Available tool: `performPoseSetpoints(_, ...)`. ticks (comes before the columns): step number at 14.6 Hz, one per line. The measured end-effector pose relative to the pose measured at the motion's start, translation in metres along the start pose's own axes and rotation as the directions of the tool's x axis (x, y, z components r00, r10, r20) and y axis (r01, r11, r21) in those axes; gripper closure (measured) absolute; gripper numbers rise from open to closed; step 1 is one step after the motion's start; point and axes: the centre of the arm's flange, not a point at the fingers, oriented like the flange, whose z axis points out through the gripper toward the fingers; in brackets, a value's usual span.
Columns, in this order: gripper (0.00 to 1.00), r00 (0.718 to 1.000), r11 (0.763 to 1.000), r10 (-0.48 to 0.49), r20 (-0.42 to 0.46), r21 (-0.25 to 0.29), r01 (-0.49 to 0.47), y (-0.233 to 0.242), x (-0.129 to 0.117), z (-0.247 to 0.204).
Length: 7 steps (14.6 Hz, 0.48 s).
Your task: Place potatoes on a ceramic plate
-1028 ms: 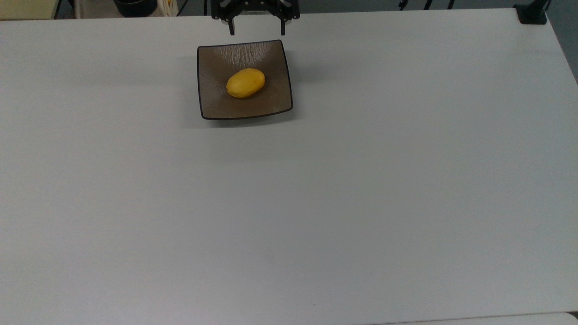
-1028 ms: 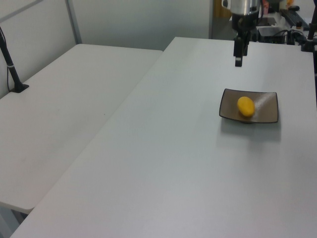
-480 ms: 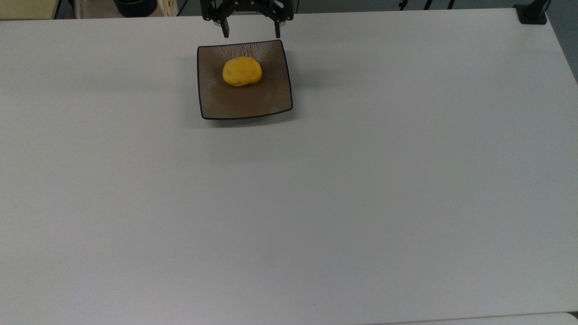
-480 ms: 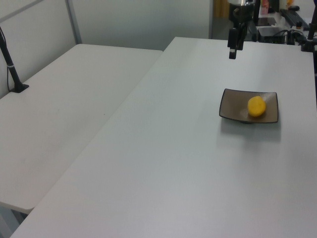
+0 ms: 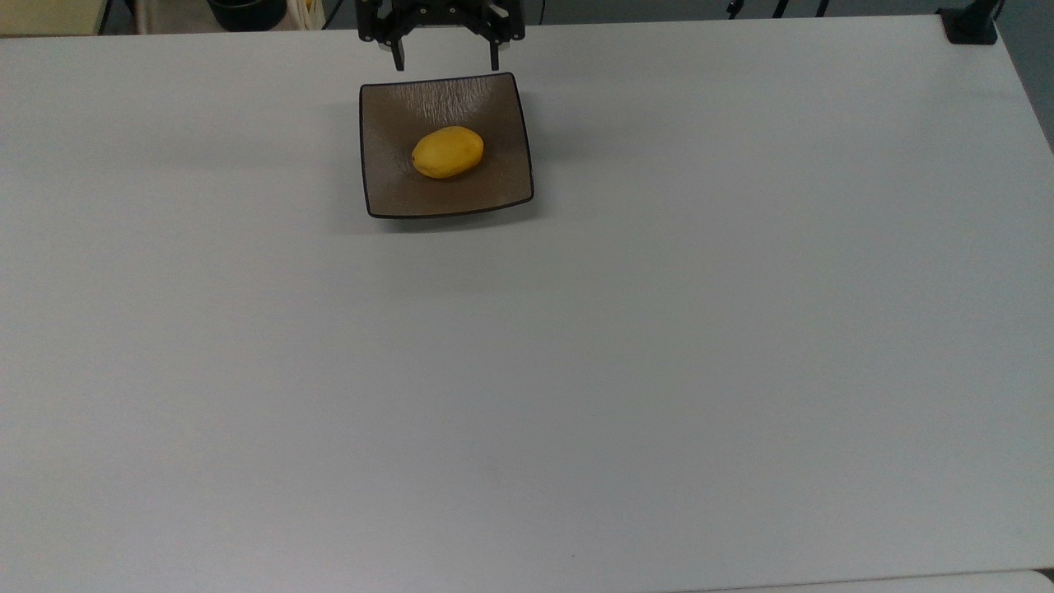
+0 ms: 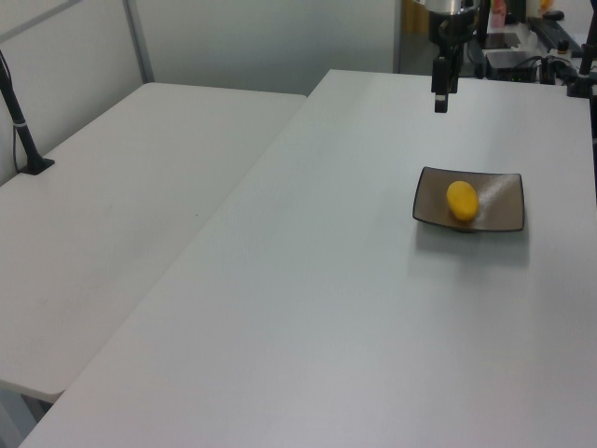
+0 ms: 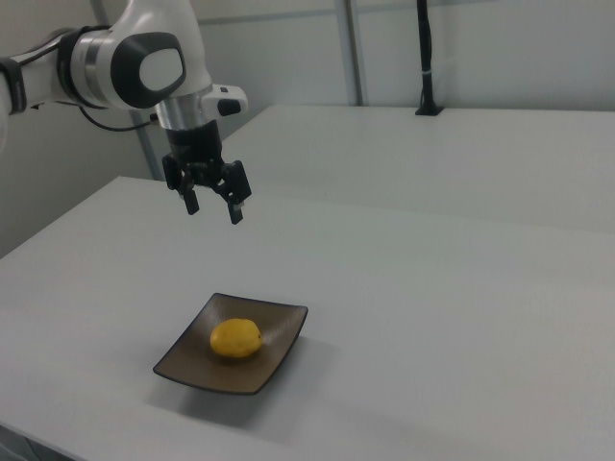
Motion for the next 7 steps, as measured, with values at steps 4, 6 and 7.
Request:
performPoseSetpoints(4, 0.00, 1.000, 1.000, 0.009, -0.005, 0.000, -0.009, 0.0052, 0.0012, -0.0022)
performPoseSetpoints(6, 0.00, 1.000, 1.000, 0.011, -0.004, 0.000, -0.011, 0.0067, 0.0013, -0.0021)
performPoseSetpoints(7, 0.00, 1.000, 1.000, 0.012, -0.005, 0.000, -0.012, 0.0072, 0.0013, -0.0021)
